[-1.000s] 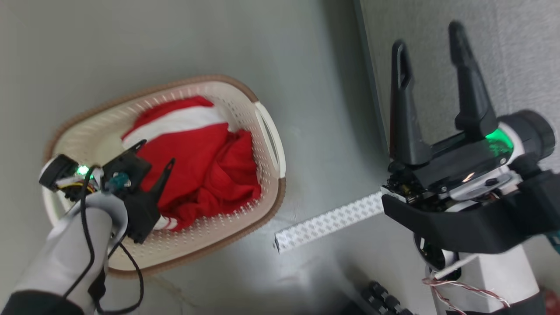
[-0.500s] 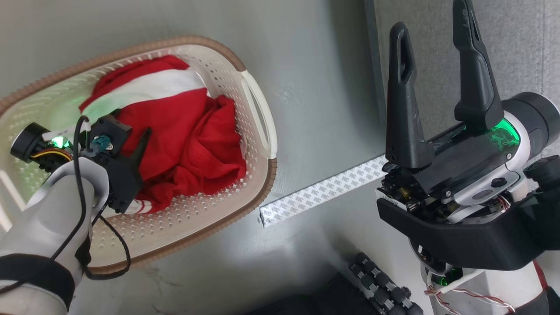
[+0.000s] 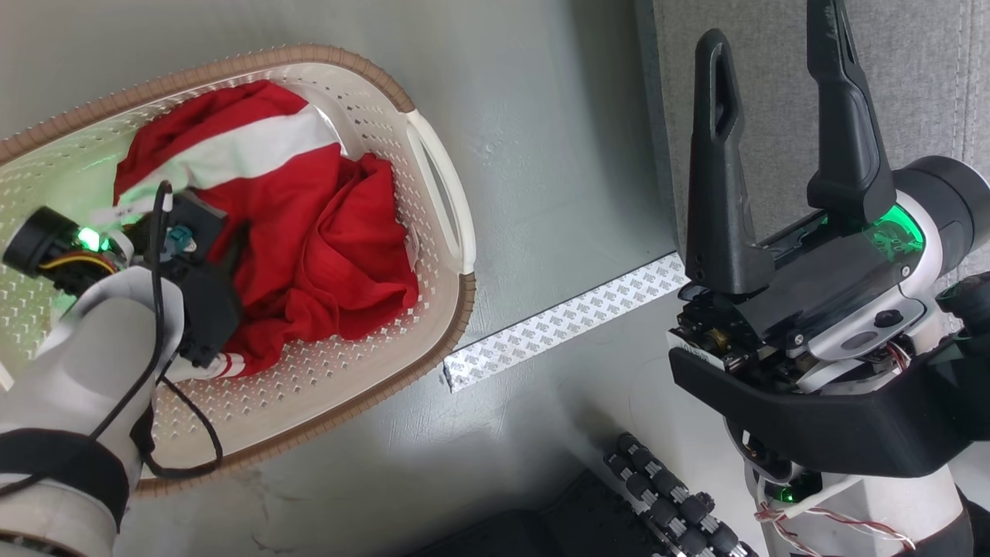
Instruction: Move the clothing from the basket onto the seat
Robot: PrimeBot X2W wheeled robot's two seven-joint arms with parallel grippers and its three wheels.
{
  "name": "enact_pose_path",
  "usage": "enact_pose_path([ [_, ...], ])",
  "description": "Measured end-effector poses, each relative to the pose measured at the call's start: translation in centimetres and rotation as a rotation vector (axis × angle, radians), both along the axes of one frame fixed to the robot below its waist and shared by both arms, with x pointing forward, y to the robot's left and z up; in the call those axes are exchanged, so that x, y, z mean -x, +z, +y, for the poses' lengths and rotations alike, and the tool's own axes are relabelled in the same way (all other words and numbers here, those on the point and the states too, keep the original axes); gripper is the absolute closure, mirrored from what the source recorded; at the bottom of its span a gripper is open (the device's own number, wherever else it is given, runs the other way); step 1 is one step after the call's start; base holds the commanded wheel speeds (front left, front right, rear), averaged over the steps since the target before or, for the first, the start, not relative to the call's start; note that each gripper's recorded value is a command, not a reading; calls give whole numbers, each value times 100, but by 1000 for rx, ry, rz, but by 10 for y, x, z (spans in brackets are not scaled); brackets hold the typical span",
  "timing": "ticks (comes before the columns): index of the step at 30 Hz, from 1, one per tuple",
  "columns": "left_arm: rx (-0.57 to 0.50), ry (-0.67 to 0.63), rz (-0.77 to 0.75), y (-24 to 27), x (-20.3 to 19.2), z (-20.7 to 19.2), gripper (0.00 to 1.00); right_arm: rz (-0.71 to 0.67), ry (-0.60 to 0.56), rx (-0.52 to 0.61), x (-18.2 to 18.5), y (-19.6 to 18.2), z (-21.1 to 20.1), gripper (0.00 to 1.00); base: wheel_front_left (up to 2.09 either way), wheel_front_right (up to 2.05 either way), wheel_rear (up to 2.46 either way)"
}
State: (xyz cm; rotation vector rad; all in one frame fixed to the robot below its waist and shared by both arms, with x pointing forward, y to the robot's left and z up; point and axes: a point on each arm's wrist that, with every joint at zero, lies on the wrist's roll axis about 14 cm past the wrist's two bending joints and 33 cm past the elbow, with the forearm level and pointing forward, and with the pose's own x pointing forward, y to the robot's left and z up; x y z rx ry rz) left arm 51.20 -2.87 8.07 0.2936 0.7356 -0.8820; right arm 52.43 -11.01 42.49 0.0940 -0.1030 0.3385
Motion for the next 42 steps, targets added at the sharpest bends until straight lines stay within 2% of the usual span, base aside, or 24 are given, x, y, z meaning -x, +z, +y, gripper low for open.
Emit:
enact_pose_path([
  [1, -5, 6, -10, 0, -3, 1, 100, 1, 0, 1, 0, -1, 0, 0, 0, 0, 0],
  [7, 1, 42, -56, 9, -15, 2, 100, -5, 4, -11, -1, 1, 2, 0, 0, 0, 0],
  [16, 99, 81, -126, 50, -22, -5, 100, -10, 21, -15, -1, 7, 9, 0, 0, 0, 0],
  [30, 241, 220, -227, 150, -6, 11, 100, -60, 47, -9, 17, 47, 23, 0, 0, 0, 0],
  [42, 339, 267, -388, 254, 13, 22, 100, -103, 75, 9, 51, 87, 26, 0, 0, 0, 0],
])
